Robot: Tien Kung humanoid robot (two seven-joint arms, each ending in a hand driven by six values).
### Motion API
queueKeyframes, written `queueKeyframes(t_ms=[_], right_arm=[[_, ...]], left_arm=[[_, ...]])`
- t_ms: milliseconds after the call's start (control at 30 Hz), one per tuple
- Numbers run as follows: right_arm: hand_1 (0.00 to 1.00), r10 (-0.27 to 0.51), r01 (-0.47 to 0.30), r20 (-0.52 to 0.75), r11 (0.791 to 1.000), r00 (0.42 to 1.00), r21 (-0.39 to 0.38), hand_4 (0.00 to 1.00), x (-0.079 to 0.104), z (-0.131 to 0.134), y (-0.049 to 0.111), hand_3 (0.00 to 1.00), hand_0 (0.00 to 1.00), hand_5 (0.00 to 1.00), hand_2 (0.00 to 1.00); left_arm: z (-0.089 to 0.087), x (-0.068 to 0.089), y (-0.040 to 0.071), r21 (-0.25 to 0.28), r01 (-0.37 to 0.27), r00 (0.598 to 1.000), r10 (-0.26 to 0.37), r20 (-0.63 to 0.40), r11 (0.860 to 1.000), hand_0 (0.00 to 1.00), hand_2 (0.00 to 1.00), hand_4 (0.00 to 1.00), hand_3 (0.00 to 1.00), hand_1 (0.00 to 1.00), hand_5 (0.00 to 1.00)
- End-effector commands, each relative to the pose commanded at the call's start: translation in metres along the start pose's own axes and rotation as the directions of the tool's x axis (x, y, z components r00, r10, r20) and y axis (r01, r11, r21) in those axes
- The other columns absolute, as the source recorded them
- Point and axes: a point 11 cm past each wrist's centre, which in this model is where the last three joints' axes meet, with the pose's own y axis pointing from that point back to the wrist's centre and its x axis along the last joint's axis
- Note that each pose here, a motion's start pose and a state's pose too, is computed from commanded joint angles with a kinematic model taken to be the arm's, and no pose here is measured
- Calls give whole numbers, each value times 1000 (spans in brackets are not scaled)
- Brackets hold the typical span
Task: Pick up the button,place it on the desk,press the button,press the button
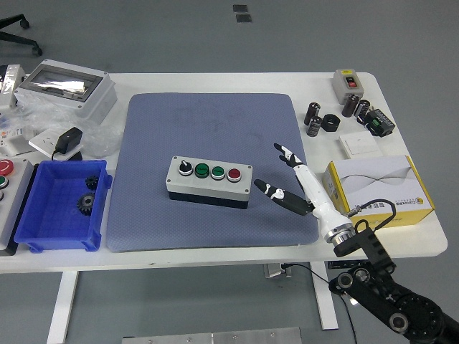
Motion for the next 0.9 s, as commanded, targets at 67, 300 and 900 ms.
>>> queueKeyframes(t_ms=[67,300,900], right_arm=[[890,-17,16,-40,1000,999,-9,998,-3,1,0,923,877,907,927],[984,-21,7,-222,998,975,-65,998,-4,11,-7,998,978,683,998],[998,138,-138,-212,990,967,15,998,28,0,-22,998,998,374,998]], left_arm=[[0,0,0,1,0,1000,0,1,1000,624,510,535,608,551,209],[0,3,0,3,-5,1000,5,2,1000,625,511,537,607,551,206],[-4,0,0,12,-2,1000,2,-1,1000,625,512,539,608,552,204]])
